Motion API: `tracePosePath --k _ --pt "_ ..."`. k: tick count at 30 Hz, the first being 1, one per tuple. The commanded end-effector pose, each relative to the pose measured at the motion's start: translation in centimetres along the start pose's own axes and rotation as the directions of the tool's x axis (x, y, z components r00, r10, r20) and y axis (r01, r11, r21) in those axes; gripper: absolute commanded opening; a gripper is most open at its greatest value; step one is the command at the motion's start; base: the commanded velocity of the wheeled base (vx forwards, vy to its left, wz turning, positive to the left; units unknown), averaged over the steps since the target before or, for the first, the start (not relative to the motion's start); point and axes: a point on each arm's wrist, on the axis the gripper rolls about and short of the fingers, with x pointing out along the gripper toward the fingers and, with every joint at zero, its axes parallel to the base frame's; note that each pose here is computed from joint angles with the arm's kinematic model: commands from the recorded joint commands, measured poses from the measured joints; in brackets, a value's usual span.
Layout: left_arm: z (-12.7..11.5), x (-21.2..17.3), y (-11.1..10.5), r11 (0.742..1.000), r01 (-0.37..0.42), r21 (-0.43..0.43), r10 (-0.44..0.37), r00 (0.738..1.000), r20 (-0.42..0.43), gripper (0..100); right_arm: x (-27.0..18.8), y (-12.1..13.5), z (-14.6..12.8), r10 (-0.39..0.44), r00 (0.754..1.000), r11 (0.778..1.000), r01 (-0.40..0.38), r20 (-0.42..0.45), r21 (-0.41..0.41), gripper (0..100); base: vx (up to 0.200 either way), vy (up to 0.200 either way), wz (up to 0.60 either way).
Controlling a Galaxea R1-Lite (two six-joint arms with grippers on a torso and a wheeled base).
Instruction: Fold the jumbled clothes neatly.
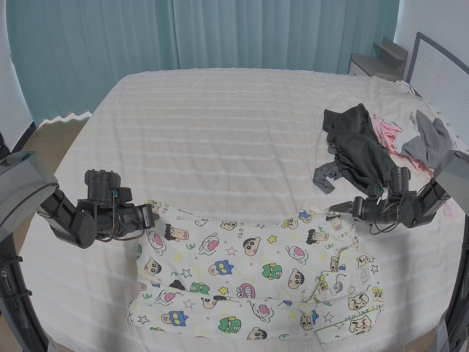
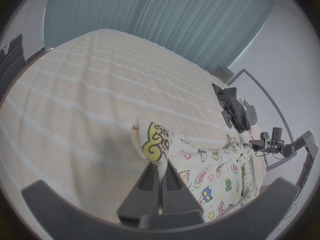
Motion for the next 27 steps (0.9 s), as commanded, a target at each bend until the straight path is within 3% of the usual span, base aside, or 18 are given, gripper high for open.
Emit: tracePosePath --k 1,19,20,27 --pt "-0.5 0.7 0.2 1.0 -0.003 -0.003 0.003 1.0 -0.02 0 2.6 -0.9 -0.4 0.013 0.999 1.0 -0.013 -0.032 0.008 100 0.0 0.0 0.0" --pt "-0.6 0.5 -0.1 1.0 0.001 0.0 -0.001 1.0 -0.019 0 3.0 0.3 -1.1 0.023 0.995 0.999 -0.021 -0.097 0.026 100 0.0 0.0 0.0" --pt "-0.6 0.5 -0.1 1.0 0.001 0.0 -0.001 1.0 -0.019 0 3.0 0.3 -1.1 0.023 0.995 0.999 -0.021 -0.097 0.026 0 0.0 0.0 0.0" --pt "-0.5 0.0 -0.2 1.0 -0.002 0.016 0.003 1.0 -0.011 0 1.3 0.1 -0.6 0.012 0.997 0.999 -0.01 -0.07 0.032 0 0.0 0.0 0.0"
